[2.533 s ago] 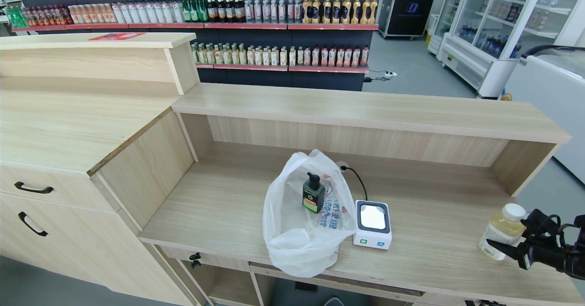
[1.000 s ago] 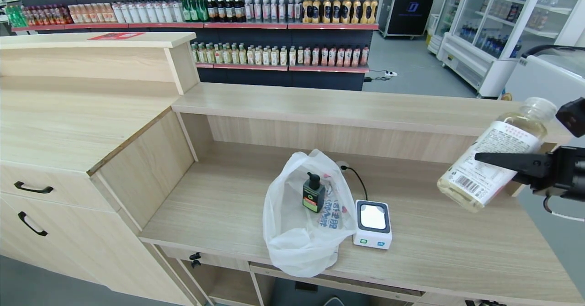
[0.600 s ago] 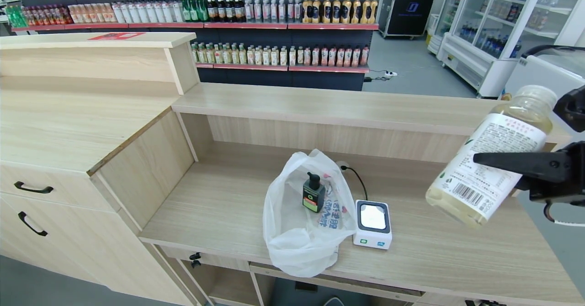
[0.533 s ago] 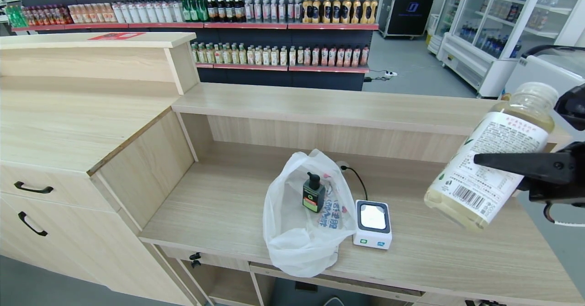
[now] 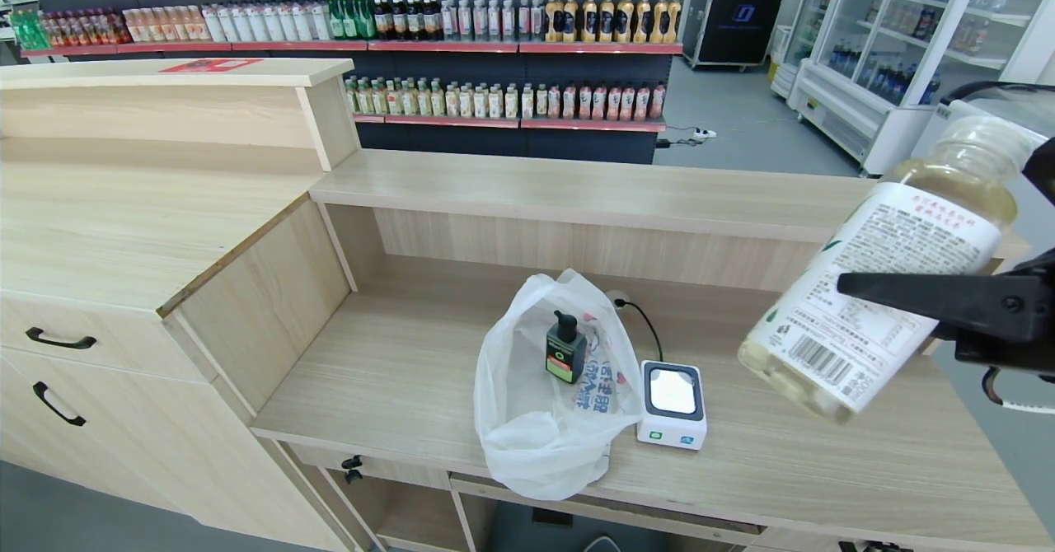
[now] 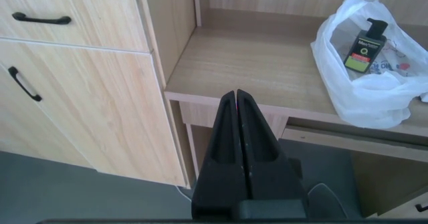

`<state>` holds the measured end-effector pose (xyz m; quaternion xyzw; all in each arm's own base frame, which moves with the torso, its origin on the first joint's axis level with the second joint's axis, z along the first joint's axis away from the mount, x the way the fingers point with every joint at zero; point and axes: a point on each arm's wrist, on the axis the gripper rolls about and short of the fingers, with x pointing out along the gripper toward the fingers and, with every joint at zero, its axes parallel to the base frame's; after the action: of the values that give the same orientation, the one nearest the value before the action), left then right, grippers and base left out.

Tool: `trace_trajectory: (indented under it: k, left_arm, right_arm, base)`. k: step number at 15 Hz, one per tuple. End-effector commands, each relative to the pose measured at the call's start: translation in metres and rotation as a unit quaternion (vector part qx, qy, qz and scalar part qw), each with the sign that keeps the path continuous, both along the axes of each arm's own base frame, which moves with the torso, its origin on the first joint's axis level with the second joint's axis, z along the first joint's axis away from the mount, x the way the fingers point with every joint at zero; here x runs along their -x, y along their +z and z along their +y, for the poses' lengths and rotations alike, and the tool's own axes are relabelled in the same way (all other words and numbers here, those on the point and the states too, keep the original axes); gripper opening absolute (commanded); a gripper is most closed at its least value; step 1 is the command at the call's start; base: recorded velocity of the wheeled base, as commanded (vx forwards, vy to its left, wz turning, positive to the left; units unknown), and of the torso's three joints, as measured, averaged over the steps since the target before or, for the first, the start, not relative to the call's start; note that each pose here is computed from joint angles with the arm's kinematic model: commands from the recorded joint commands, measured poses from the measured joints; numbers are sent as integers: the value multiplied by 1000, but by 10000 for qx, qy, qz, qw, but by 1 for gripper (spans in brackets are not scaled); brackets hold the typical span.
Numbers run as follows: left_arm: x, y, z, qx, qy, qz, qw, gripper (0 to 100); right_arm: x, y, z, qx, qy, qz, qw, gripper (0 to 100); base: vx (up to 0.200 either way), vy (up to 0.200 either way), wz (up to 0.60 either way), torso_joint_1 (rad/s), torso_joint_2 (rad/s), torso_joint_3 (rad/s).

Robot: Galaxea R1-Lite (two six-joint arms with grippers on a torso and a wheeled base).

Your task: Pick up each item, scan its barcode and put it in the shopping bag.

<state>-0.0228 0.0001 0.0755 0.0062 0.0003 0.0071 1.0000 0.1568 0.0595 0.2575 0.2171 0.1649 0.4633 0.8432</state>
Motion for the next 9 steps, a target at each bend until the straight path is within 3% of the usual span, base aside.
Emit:
trace_trajectory:
  k: [1, 9]
  left_arm:
    - [0, 0, 0, 0, 5, -2, 10000, 0]
    - [0, 0, 0, 0, 5, -2, 10000, 0]
  right_arm:
    - [7, 1, 21, 55, 139, -38, 9999, 0]
    - [17, 16, 39, 41, 709, -473, 9963, 0]
  base:
    - [0, 0, 0, 0, 0, 0]
    - [0, 0, 0, 0, 0, 0]
